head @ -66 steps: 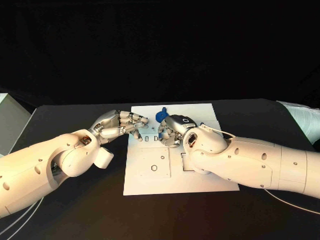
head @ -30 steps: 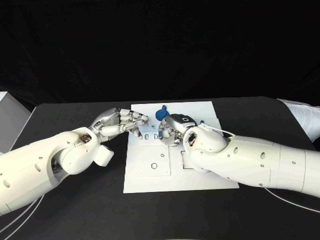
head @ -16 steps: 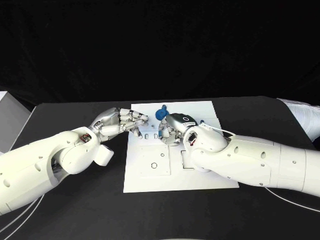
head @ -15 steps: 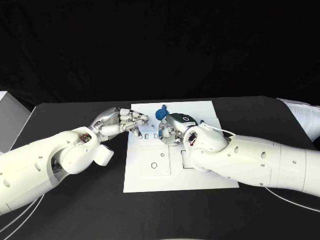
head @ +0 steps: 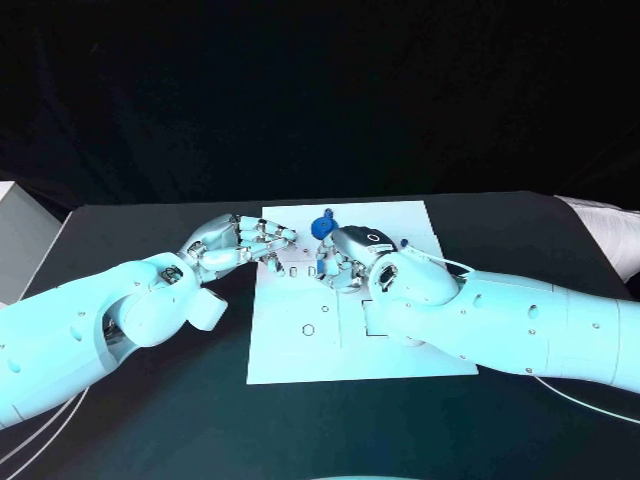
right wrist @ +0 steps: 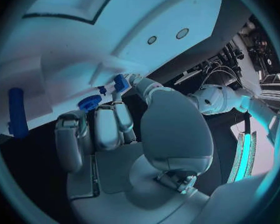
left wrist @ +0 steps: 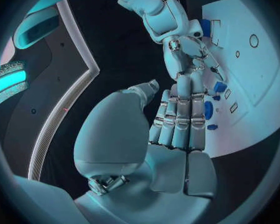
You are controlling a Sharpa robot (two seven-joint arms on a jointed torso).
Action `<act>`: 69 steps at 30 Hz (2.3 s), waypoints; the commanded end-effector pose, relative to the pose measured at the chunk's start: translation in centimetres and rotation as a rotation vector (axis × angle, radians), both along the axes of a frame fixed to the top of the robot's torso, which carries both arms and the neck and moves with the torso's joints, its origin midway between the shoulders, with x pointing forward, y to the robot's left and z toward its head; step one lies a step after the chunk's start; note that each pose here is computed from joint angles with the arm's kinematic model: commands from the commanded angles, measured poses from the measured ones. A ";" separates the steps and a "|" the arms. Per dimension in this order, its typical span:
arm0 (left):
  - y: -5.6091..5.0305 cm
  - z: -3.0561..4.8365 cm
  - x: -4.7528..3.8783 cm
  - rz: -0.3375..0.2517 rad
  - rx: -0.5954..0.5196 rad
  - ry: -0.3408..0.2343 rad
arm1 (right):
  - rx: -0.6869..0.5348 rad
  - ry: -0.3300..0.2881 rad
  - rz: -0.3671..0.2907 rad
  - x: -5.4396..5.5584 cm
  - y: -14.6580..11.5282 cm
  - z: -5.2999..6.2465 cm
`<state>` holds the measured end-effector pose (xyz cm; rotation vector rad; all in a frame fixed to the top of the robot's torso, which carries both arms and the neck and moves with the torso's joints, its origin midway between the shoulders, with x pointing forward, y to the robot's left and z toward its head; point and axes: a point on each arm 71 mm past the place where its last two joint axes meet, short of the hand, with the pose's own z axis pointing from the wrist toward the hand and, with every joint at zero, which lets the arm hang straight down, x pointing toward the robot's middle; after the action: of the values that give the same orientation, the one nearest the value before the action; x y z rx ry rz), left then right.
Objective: Assemble the parts on the task board
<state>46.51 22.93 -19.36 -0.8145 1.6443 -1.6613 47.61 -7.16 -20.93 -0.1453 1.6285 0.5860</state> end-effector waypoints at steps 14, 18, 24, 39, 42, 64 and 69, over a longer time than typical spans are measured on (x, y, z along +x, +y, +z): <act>-0.1 -1.21 1.06 0.118 0.191 0.052 | 0.343 -0.086 0.118 -0.3 -6.1 5.3; -0.1 -1.25 1.75 0.138 0.326 0.089 | 0.418 -0.074 0.106 0.3 -8.3 6.9; -0.9 -0.37 2.63 0.096 0.541 0.120 | 0.470 -0.060 0.039 1.6 -11.4 8.2; -4.4 1.14 5.35 0.035 0.968 0.106 | 0.447 -0.048 -0.048 3.1 -14.7 8.7; -4.9 1.03 5.77 0.024 1.013 0.108 | 0.441 -0.046 -0.056 3.1 -14.8 8.7; -8.0 0.79 7.76 -0.061 1.156 0.110 | 0.414 -0.037 -0.086 3.6 -15.2 8.4; -8.6 0.72 7.90 -0.083 1.163 0.115 | 0.411 -0.033 -0.086 3.7 -15.1 8.4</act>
<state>54.56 14.64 -18.54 -0.2743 2.2574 -0.4737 51.27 -22.34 -12.50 0.2307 1.4283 0.8357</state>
